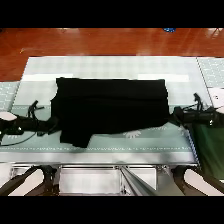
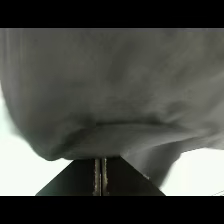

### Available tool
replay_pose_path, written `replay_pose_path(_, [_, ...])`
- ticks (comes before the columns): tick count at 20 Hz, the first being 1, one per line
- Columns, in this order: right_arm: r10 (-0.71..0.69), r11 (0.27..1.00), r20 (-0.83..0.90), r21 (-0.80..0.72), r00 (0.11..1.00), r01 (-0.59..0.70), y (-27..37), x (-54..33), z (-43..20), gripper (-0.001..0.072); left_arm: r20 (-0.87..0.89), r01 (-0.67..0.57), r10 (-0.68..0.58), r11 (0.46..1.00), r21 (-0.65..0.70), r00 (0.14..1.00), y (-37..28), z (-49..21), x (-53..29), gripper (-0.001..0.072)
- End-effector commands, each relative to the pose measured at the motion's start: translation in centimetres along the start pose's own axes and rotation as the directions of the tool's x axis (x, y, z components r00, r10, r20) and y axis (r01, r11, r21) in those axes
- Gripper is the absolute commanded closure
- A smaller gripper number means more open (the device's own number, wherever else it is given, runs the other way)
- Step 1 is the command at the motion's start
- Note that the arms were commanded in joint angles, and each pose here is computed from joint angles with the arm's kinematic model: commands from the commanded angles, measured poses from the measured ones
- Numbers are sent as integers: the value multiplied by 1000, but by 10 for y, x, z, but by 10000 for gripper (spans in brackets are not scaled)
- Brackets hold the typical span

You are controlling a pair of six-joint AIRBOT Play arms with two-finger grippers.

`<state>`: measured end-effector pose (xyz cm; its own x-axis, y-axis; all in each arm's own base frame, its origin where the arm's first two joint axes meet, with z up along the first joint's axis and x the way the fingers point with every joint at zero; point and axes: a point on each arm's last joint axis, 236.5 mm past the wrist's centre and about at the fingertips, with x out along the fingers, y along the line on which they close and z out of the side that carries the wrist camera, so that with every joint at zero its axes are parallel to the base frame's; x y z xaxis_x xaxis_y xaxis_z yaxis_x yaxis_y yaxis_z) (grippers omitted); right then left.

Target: Fold the shirts.

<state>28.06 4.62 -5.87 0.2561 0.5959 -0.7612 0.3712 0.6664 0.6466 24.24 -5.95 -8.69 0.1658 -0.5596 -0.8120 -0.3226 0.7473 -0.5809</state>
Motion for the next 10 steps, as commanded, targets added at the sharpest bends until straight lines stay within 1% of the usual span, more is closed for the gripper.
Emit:
replay_pose_path(1, [7, 995, 62, -100, 998, -1, 31, -28, 34, 689, 104, 64, -72, 995, 74, 992, -40, 46, -33, 682])
replay_pose_path(3, [46, 993, 90, -110, 995, -36, 47, -34, 57, 689, 175, 92, -110, 989, 112, 978, -63, 83, -51, 682])
replay_pose_path(5, [60, 992, 107, -121, 992, -47, 56, -31, 80, 689, 211, 98, -123, 987, 124, 970, -81, 118, -60, 683])
replay_pose_path(10, [68, 987, 123, -150, 990, -49, 76, -6, 138, 688, 201, 119, -140, 987, 112, 970, -110, 192, -45, 683])
